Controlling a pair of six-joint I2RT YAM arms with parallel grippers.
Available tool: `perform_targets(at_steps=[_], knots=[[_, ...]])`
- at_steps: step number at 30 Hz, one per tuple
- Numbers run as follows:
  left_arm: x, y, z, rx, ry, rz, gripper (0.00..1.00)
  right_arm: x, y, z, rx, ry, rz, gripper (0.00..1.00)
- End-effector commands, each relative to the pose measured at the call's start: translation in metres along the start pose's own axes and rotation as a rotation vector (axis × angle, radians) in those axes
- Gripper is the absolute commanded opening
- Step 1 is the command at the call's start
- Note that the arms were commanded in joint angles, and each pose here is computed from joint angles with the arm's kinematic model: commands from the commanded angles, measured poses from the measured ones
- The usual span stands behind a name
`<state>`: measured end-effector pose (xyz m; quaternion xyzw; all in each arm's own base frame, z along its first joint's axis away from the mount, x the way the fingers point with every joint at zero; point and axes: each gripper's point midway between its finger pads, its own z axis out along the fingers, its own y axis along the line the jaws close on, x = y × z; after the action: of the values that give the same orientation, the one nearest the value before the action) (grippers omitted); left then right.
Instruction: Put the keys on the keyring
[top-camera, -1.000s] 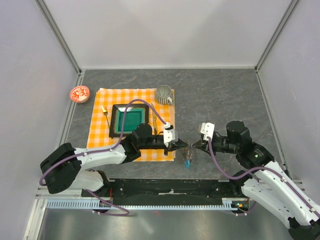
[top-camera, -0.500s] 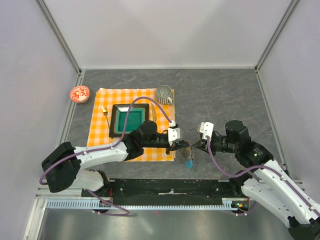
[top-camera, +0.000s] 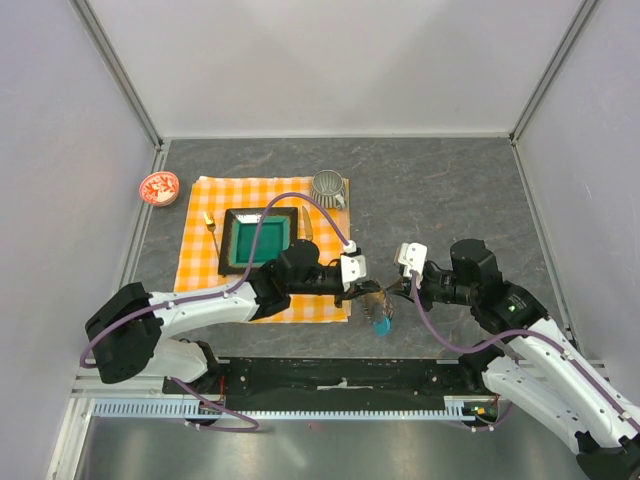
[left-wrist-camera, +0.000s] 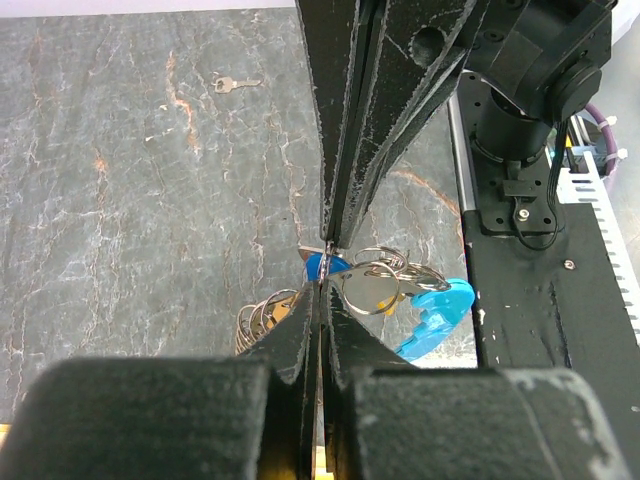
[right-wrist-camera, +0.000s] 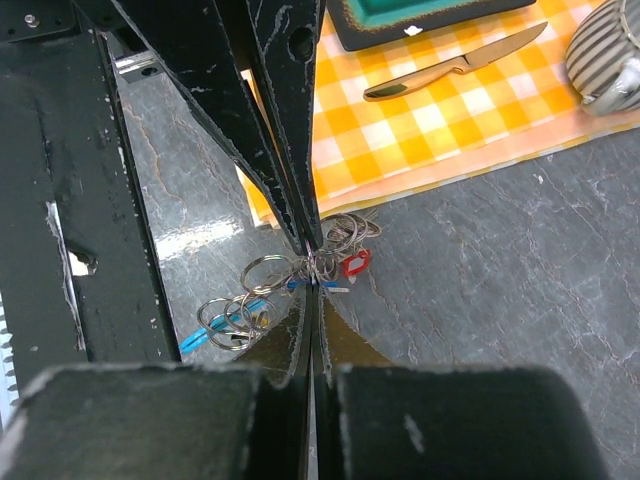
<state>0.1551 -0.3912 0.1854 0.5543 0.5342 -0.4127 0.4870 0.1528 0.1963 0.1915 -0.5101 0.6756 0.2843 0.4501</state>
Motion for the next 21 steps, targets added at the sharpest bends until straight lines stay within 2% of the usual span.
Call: perform_targets(at_steps=[1, 12, 21], knots=[[-0.005, 0.007, 0.004, -0.020, 0.005, 0.033, 0.02, -0.033, -0.007, -0.010, 0.033, -0.083, -0.076, 0.00], [-0.010, 0.008, 0.000, -0.046, -0.039, 0.038, 0.02, -0.029, -0.010, -0.013, 0.066, -0.074, -0.082, 0.00], [-0.015, 0.000, 0.002, 0.002, -0.068, 0.028, 0.02, -0.030, -0.006, -0.011, 0.045, -0.089, -0.076, 0.00]])
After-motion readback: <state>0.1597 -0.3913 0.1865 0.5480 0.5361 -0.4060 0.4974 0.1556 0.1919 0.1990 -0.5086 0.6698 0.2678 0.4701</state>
